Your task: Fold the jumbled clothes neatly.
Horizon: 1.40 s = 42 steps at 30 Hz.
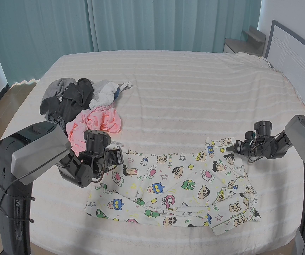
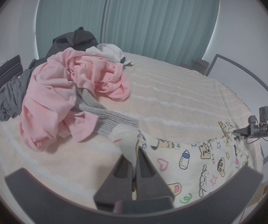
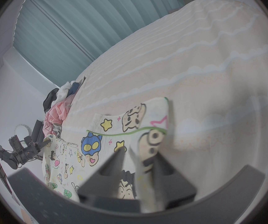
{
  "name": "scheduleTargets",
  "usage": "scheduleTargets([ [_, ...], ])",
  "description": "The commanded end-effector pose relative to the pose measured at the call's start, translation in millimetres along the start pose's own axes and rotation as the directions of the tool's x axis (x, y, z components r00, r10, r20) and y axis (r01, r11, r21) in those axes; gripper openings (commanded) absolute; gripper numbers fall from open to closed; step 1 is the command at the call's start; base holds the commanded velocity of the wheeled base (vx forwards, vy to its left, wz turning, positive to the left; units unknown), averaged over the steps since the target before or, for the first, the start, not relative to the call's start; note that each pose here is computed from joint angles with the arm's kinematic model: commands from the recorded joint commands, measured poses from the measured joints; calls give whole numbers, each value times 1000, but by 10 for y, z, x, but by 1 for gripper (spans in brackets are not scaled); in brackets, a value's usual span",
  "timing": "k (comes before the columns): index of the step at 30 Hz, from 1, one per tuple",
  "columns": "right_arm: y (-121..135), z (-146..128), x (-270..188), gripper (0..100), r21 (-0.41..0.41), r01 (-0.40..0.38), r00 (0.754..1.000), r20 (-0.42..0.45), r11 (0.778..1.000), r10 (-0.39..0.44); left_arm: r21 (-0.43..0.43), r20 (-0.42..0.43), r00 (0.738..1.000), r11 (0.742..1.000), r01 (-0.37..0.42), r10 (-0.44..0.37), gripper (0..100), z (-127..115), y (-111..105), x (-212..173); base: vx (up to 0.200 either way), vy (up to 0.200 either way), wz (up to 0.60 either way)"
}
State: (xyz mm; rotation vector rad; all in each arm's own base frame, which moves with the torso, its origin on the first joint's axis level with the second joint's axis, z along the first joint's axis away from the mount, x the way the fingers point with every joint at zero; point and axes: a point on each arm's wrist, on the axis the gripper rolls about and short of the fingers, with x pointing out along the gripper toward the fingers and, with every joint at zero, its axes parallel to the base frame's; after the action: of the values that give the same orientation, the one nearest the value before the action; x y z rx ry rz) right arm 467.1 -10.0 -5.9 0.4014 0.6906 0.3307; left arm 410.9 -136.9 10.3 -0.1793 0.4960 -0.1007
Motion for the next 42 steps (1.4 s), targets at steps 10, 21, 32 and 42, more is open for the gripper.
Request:
scheduleTargets([
  [10, 31, 217, -151, 0, -40, 5, 994, 111, 999, -1, -1, 12, 1000, 1000, -22, 22, 0, 37, 56, -17, 0, 0, 0],
  [21, -20, 278, -328, 0, -51, 32, 981, 191, 998, -22, -13, 86, 996, 1000, -18, 19, 0, 64, 55, -34, 0, 0, 0],
  [32, 100, 253, -527, 0, -73, 10, 977, 213, 997, 6, -22, 122, 992, 1000, -21, 24, 0, 27, 112, -99, 0, 0, 0],
  [42, 249, 96, -953, 0, -65, -88, 984, 147, 994, 96, -17, 125, 992, 1000, -10, 12, 0, 65, 132, -344, 0, 0, 0],
])
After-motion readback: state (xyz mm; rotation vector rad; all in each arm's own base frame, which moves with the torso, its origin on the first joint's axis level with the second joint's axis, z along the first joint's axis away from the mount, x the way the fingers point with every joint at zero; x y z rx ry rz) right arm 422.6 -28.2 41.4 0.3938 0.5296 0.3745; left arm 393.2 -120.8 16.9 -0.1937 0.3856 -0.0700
